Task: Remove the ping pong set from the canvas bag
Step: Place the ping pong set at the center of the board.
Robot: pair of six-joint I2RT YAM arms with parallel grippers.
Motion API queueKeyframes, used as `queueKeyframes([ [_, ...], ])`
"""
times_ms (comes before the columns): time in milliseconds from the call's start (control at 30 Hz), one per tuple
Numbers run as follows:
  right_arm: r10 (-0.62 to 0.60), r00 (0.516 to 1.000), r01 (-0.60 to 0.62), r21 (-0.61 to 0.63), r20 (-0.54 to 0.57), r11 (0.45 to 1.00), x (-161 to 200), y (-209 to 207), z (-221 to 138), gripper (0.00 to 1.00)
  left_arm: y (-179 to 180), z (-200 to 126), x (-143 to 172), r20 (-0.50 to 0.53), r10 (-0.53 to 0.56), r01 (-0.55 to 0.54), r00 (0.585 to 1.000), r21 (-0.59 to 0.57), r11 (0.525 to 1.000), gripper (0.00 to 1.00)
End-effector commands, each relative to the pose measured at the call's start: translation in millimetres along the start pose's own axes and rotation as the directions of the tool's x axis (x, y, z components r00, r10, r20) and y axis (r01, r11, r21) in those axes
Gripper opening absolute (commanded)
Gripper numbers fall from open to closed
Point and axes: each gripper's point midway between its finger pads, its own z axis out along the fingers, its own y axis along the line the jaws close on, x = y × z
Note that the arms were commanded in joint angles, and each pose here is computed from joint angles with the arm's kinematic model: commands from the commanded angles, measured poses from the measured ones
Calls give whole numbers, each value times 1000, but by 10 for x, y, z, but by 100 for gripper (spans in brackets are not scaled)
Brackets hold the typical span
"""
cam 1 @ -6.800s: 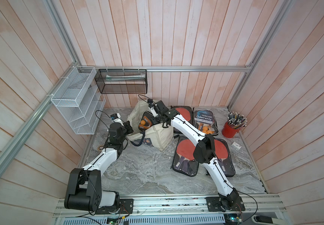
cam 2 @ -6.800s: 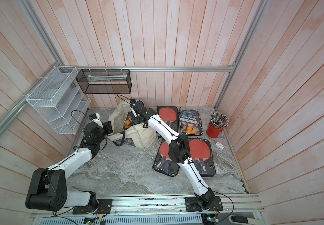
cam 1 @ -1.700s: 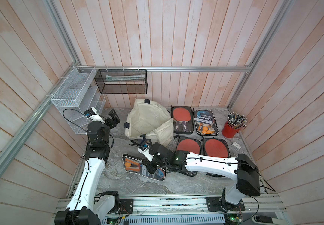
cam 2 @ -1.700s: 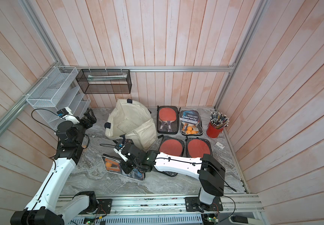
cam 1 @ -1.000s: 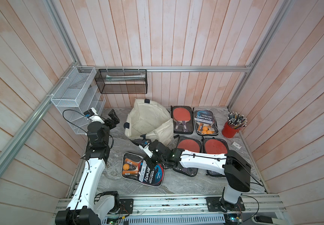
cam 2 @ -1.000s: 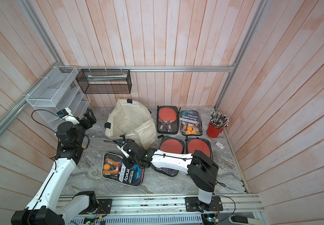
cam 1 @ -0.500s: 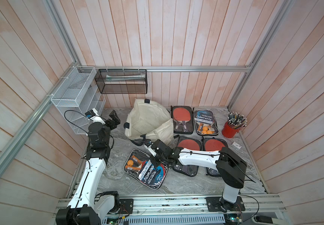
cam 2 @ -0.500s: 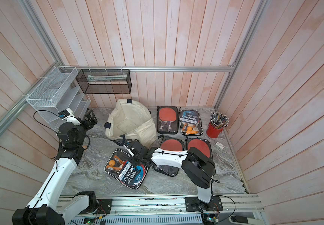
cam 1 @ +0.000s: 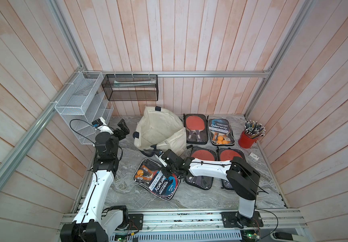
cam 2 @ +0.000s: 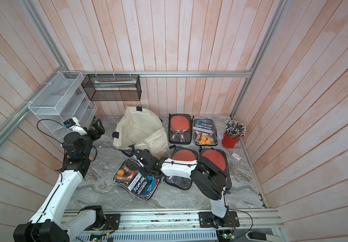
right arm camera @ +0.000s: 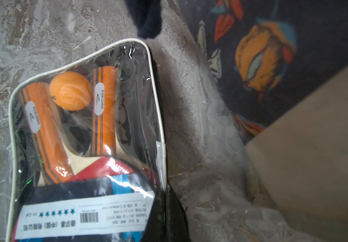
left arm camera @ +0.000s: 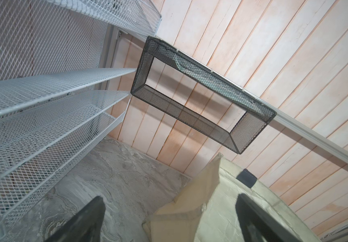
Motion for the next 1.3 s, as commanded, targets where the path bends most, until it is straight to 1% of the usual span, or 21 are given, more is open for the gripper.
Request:
queueKeyframes([
  [0,7,997,-9,36,71,999,-240,-114,5,0,-1,28,39,-5,-9,9,1000,16,1000,100],
  [233,-2,998,-1,49,66,999,-230,-156,43,0,-4,27,24,-2,-4,5,1000,15,1000,100],
  [267,-2,998,-1,49,67,999,-231,-156,43,2,-1,27,29,-4,-5,5,1000,14,1000,100],
  [300,-2,998,-1,48,70,999,-242,-154,36,6,1,27,32,-3,-6,6,1000,14,1000,100],
  [400,-3,997,-1,47,78,999,-269,-151,6,26,0,27,36,-5,-5,5,1000,14,1000,100],
  [500,-5,996,1,53,87,999,-305,-160,-38,39,-1,24,25,-2,-5,5,1000,14,1000,100],
  [600,-8,996,3,54,94,999,-341,-164,-94,56,-4,24,30,-4,-4,4,1000,15,1000,100],
  [633,-8,995,3,54,97,999,-354,-165,-115,60,-3,24,25,-3,-6,6,1000,15,1000,100],
  [667,-8,995,2,57,99,998,-367,-174,-141,62,-3,23,27,-3,-5,5,1000,15,1000,100],
  [867,-1,993,-6,52,120,999,-435,-169,-347,83,-15,10,-5,-1,2,-2,1000,15,1000,100],
  [1033,1,990,-6,39,141,999,-491,-159,-626,98,-15,0,-22,-2,14,-14,1000,10,1000,100],
  [1167,-1,987,4,-17,160,1000,-534,-75,-966,98,-31,7,-58,-5,25,-25,1000,8,1000,100],
  [1267,12,977,-2,-48,211,999,-637,-41,-1318,98,-56,19,-91,-13,30,-30,999,10,999,100],
])
